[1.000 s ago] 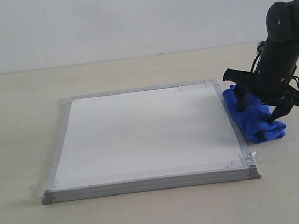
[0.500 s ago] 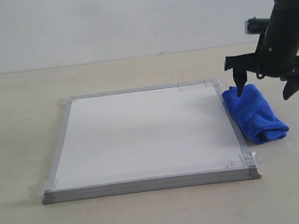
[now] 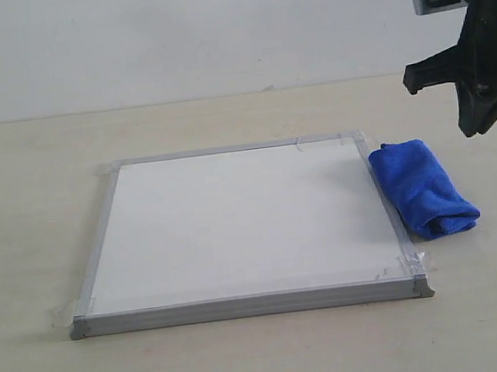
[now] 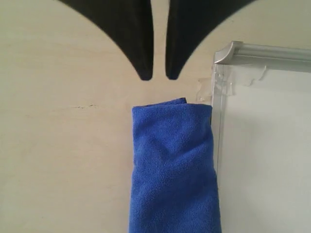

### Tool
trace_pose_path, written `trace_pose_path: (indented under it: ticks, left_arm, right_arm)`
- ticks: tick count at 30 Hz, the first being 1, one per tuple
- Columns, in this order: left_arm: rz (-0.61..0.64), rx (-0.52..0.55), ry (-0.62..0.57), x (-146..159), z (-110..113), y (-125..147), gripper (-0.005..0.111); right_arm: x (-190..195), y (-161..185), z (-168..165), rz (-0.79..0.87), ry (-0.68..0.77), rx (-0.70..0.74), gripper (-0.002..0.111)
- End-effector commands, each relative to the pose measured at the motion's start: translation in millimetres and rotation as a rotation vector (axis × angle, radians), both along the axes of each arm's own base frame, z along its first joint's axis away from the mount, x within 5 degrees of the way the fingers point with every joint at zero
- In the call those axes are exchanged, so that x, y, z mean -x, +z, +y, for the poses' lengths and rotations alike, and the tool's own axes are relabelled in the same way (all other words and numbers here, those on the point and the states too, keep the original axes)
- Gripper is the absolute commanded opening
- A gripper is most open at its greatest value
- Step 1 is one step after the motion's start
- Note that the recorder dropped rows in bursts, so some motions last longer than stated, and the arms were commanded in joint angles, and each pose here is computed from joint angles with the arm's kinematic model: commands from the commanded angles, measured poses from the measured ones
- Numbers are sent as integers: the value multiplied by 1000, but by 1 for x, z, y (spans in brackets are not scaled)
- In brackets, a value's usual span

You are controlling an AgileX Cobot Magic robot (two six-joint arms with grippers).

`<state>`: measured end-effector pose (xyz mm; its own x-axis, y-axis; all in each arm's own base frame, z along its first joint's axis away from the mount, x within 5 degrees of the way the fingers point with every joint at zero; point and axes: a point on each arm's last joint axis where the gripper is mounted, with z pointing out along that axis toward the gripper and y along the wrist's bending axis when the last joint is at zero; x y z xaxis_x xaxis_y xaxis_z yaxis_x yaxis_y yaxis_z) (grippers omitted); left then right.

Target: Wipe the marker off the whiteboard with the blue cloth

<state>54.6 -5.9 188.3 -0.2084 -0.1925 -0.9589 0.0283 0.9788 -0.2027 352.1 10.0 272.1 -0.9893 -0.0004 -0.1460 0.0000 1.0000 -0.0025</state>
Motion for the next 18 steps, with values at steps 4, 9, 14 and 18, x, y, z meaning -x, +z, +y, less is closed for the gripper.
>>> trace_pose_path:
  ticks: [4, 9, 14, 18]
  left_arm:
    - [0, -2, 3, 0, 0, -1, 4]
    - [0, -2, 3, 0, 0, -1, 4]
    - [0, -2, 3, 0, 0, -1, 4]
    - [0, -2, 3, 0, 0, -1, 4]
  right_arm:
    - [35, 35, 7, -80, 52, -75, 1]
    - [94, 55, 14, -305, 104, -166, 1]
    - [150, 42, 14, -522, 97, -193, 1]
    - [187, 27, 12, -556, 64, -203, 1]
